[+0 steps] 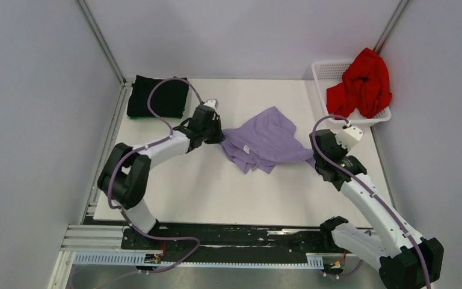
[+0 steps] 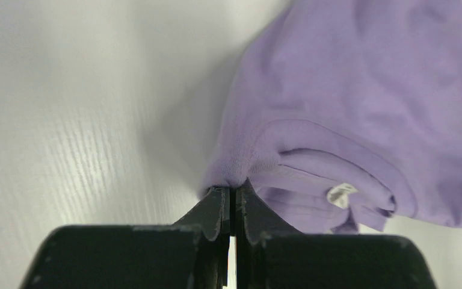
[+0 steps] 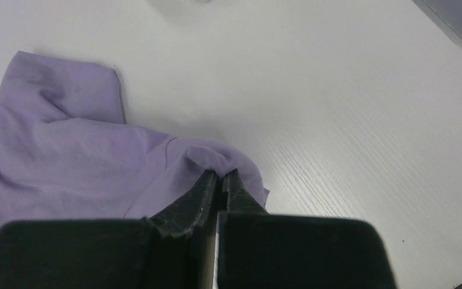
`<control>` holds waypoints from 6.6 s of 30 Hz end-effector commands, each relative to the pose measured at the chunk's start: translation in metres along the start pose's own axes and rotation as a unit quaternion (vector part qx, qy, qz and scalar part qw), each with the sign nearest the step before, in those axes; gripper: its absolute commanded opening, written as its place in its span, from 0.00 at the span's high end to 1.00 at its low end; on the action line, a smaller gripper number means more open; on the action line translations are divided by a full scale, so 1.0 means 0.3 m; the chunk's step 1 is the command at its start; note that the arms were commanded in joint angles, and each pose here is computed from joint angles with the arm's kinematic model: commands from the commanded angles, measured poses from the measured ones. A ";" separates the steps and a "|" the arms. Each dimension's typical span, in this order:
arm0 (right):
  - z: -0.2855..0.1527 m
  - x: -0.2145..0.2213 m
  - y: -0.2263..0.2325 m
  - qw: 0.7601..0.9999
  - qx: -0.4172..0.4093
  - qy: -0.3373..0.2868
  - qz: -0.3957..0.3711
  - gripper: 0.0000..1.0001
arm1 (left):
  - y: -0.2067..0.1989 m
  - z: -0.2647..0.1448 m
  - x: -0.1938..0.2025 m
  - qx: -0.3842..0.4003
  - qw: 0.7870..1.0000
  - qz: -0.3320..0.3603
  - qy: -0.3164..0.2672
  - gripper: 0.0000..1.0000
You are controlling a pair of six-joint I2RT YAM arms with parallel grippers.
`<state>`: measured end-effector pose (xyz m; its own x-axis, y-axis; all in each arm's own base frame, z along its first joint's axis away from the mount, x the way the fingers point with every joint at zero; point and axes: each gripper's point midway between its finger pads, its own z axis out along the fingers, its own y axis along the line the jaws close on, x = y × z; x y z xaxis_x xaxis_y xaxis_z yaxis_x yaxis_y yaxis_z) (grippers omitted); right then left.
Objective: Fold and stack the t-shirts
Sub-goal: Flatten out the tshirt
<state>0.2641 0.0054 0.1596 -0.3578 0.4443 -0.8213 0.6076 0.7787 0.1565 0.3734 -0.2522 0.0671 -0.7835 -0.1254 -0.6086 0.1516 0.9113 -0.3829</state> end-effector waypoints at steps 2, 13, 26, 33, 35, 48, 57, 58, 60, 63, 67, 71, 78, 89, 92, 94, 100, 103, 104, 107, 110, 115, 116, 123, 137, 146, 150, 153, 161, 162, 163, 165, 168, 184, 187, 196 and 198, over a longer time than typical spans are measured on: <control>-0.115 -0.275 0.085 0.993 -0.062 -0.090 0.042 1.00 | -0.110 -0.323 -0.314 0.030 0.983 0.045 -0.176 1.00; -0.727 -0.759 0.202 0.872 -0.405 -0.255 0.103 1.00 | -0.213 -1.133 -0.572 0.089 0.899 0.084 -0.420 1.00; -1.245 -0.901 0.170 0.724 -0.618 -0.301 0.063 1.00 | -0.303 -1.707 -0.537 0.187 0.822 0.138 -0.520 1.00; -1.028 -0.883 0.205 0.800 -0.526 -0.273 0.092 1.00 | -0.270 -1.577 -0.562 0.145 0.849 0.127 -0.491 1.00; -0.905 -0.833 0.230 0.834 -0.484 -0.248 0.099 1.00 | -0.226 -1.472 -0.583 0.101 0.865 0.115 -0.477 1.00; -0.054 0.047 0.139 0.982 -0.150 0.095 0.065 1.00 | 0.212 -0.253 -0.739 -0.161 0.945 0.070 -0.275 1.00; 0.075 -0.078 -0.019 0.992 -0.003 0.066 0.104 0.00 | 0.029 -0.006 -0.847 -0.052 0.969 0.092 -0.223 0.00; 0.064 -0.088 0.003 0.992 -0.024 0.067 0.100 0.00 | 0.015 -0.026 -0.843 -0.047 0.969 0.097 -0.223 0.00; 0.044 -0.086 0.072 0.990 -0.093 0.075 0.076 0.00 | -0.016 -0.090 -0.823 -0.046 0.968 0.109 -0.220 0.00; -0.009 -0.046 0.231 0.962 -0.253 0.098 0.027 0.00 | -0.031 -0.209 -0.739 -0.065 0.970 0.110 -0.205 0.00; -0.110 0.079 0.385 0.903 -0.399 0.154 -0.048 0.00 | -0.049 -0.330 -0.548 -0.055 0.976 0.091 -0.189 0.00; -0.181 0.219 0.506 0.860 -0.450 0.178 -0.165 0.00 | -0.096 -0.415 -0.310 0.010 0.984 0.062 -0.169 0.00; -0.131 0.396 0.706 0.837 -0.432 0.210 -0.262 0.00 | -0.063 -0.384 0.108 0.085 0.994 -0.017 -0.070 0.00; 0.191 0.475 0.705 0.823 -0.261 0.117 -0.491 0.00 | 0.134 -0.297 0.356 0.003 0.996 -0.091 -0.024 0.00; 0.256 0.459 0.685 0.837 -0.216 0.110 -0.491 0.00 | 0.233 -0.299 0.372 -0.073 0.991 -0.106 -0.032 0.00; 0.292 0.418 0.677 0.856 -0.184 0.098 -0.472 0.00 | 0.279 -0.308 0.368 -0.108 0.986 -0.115 -0.047 0.00; 0.332 0.314 0.629 0.911 -0.159 0.109 -0.364 0.00 | 0.342 -0.311 0.349 -0.161 0.978 -0.121 -0.062 0.00; 0.360 0.269 0.569 0.931 -0.149 0.125 -0.310 0.00 | 0.363 -0.300 0.348 -0.175 0.975 -0.124 -0.055 0.00; 0.378 0.250 0.540 0.938 -0.137 0.128 -0.292 0.00 | 0.367 -0.298 0.349 -0.178 0.975 -0.125 -0.053 0.00; 0.432 0.202 0.435 0.957 -0.088 0.149 -0.232 0.00 | 0.399 -0.292 0.350 -0.195 0.971 -0.133 -0.046 0.00; 0.467 0.178 0.347 0.968 -0.057 0.179 -0.169 0.03 | 0.425 -0.291 0.340 -0.206 0.967 -0.143 -0.044 0.00; 0.483 0.174 0.241 0.972 -0.012 0.212 -0.101 0.05 | 0.449 -0.291 0.301 -0.216 0.963 -0.150 -0.052 0.00; 0.481 0.176 0.221 0.972 -0.002 0.220 -0.089 0.05 | 0.458 -0.291 0.287 -0.220 0.962 -0.154 -0.055 0.00; 0.426 0.188 0.058 0.968 0.068 0.238 -0.041 0.02 | 0.501 -0.270 0.206 -0.238 0.957 -0.153 -0.066 0.00; 0.260 -0.058 -0.030 0.989 0.032 0.131 0.057 0.00 | 0.519 -0.159 -0.117 -0.222 0.962 -0.132 -0.090 0.00; 0.039 -0.152 0.173 0.966 -0.239 0.060 0.078 0.00 | 0.470 -0.470 -0.071 -0.223 0.954 -0.163 -0.114 0.00; 0.044 -0.134 0.186 0.960 -0.261 0.049 0.086 0.00 | 0.522 -0.588 0.140 -0.247 0.940 -0.213 -0.100 0.00; 0.060 -0.113 0.199 0.959 -0.265 0.065 0.080 0.00 | 0.571 -0.620 0.243 -0.277 0.921 -0.256 -0.099 0.00; 0.099 -0.057 0.212 0.958 -0.261 0.103 0.068 0.00 | 0.630 -0.603 0.349 -0.321 0.899 -0.288 -0.075 0.07; 0.102 -0.054 0.208 0.958 -0.258 0.103 0.068 0.00 | 0.643 -0.595 0.358 -0.333 0.895 -0.289 -0.071 0.12; 0.103 -0.050 0.205 0.959 -0.255 0.104 0.067 0.00 | 0.651 -0.591 0.363 -0.340 0.892 -0.289 -0.068 0.14; 0.102 -0.048 0.203 0.959 -0.255 0.105 0.067 0.00 | 0.673 -0.578 0.373 -0.358 0.884 -0.294 -0.068 0.21; 0.099 -0.048 0.204 0.958 -0.257 0.105 0.066 0.00 | 0.680 -0.535 0.369 -0.357 0.879 -0.308 -0.073 0.28; 0.100 -0.039 0.188 0.961 -0.247 0.106 0.064 0.00 | 0.717 -0.424 0.336 -0.347 0.866 -0.346 -0.099 0.49; 0.104 -0.039 0.183 0.962 -0.242 0.106 0.064 0.00 | 0.718 -0.419 0.331 -0.345 0.870 -0.337 -0.099 0.56; 0.116 -0.025 0.166 0.966 -0.225 0.114 0.059 0.00 | 0.707 -0.418 0.326 -0.341 0.879 -0.321 -0.084 1.00; 0.116 -0.010 0.157 0.966 -0.217 0.128 0.053 0.01 | 0.700 -0.430 0.316 -0.336 0.882 -0.318 -0.089 1.00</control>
<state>0.3190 0.0296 0.1489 -0.4970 0.6027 -0.6243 0.3069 0.7950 0.5232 0.2611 -0.0197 0.0198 -0.4376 -0.7008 -0.5634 -0.7288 0.6435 -0.2343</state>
